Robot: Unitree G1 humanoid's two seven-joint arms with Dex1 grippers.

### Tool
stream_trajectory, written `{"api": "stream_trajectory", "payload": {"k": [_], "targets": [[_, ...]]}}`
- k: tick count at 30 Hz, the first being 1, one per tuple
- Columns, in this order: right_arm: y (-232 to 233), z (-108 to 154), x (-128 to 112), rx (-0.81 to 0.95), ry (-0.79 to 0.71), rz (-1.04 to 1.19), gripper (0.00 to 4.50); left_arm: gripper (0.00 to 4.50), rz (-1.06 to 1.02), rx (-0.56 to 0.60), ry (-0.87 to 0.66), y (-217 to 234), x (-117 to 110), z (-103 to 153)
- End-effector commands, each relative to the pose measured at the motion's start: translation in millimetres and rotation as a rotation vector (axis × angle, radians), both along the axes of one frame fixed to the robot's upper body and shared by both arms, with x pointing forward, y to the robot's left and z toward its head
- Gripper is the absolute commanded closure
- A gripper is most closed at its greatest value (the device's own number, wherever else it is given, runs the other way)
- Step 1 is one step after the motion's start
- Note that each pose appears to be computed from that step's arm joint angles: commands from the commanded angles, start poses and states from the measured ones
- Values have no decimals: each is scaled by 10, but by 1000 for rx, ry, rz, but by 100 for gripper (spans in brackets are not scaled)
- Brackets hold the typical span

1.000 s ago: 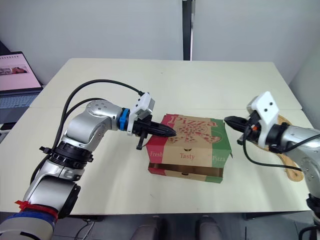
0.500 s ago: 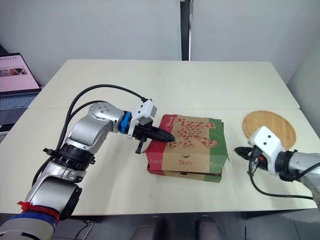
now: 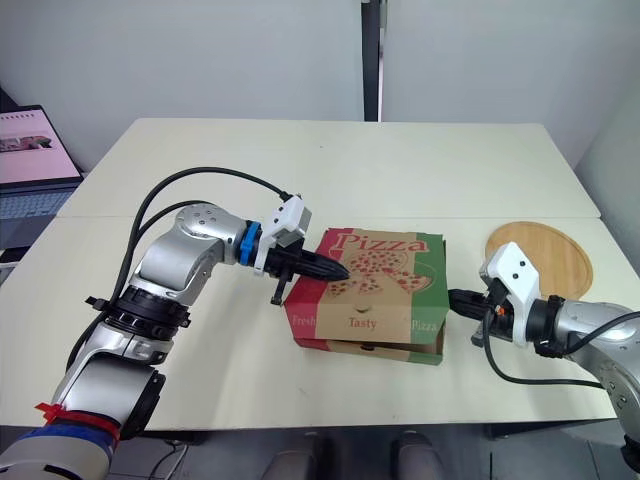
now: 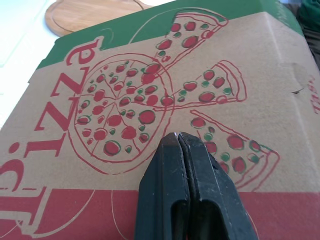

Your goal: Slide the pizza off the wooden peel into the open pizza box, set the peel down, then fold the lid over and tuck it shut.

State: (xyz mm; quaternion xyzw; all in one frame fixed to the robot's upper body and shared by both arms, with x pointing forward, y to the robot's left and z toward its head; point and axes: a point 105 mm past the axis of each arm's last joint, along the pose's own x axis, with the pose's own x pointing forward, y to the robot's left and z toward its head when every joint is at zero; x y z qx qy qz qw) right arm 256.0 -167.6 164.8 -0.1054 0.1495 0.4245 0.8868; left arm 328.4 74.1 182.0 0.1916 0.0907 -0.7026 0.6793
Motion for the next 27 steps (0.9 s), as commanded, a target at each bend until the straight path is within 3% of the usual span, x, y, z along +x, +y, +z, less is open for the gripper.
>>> {"api": "stream_trajectory", "payload": {"k": [1, 10, 27], "targets": [[58, 42, -55, 33, 0, 8, 450, 449, -14, -25, -29, -33, -1, 117], [12, -228, -102, -120, -8, -2, 450, 449, -28, 64, -36, -18, -44, -65], [-266, -180, 5, -216, -122, -76, 450, 449, -29, 149, -51, 61, -56, -200]]}}
